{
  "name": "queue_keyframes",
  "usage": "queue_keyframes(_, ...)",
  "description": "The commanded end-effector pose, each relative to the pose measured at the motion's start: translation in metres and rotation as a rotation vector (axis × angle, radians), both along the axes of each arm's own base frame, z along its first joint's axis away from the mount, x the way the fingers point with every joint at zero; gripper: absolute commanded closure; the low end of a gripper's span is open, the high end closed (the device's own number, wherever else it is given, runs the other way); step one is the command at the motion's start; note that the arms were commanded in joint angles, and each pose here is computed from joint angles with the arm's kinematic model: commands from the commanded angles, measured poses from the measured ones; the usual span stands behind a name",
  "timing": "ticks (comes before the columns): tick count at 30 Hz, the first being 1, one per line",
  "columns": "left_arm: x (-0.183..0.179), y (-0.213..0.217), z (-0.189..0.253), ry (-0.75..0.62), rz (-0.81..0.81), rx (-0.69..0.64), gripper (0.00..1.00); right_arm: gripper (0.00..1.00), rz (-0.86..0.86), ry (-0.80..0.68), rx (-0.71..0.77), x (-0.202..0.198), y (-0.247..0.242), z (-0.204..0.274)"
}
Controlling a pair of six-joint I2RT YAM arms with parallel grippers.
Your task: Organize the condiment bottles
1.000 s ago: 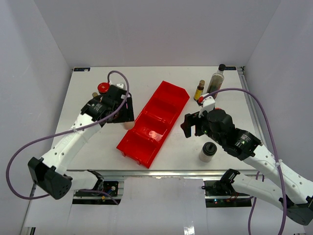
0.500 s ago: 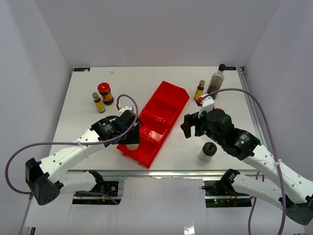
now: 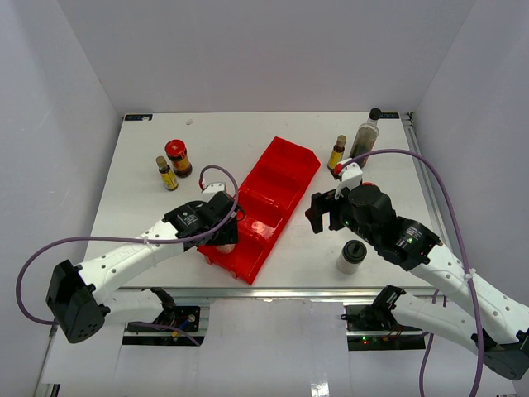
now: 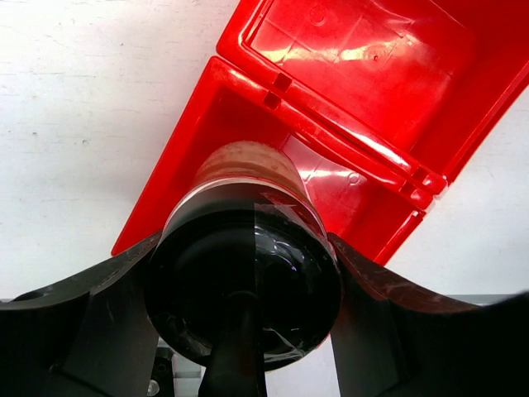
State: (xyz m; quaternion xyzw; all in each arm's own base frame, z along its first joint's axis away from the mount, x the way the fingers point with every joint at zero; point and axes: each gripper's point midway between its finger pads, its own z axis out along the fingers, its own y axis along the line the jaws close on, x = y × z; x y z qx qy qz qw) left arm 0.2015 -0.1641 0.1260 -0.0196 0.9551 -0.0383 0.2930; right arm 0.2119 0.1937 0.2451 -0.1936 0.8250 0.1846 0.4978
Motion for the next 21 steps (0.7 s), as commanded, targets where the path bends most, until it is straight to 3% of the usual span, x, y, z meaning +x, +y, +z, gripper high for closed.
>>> queue_keyframes(1,0.014,-0.009,0.003,-0.071,0.013,-0.037,0.58,0.10,-0.005,-0.043,0.023,0.002,-0.001,0.015)
queue_keyframes(7,0.017,-0.008,-0.013,-0.050,0.023,0.007,0.47,0.10,-0.008,-0.050,0.018,0.002,-0.004,0.014)
queue_keyframes(14,0.020,-0.005,-0.023,-0.039,0.039,0.047,0.22,0.10,-0.016,-0.068,0.006,0.003,-0.008,0.019)
queue_keyframes(21,0.019,-0.005,-0.027,-0.021,0.047,0.065,0.17,0.10,-0.041,-0.058,0.015,0.003,-0.010,0.021)
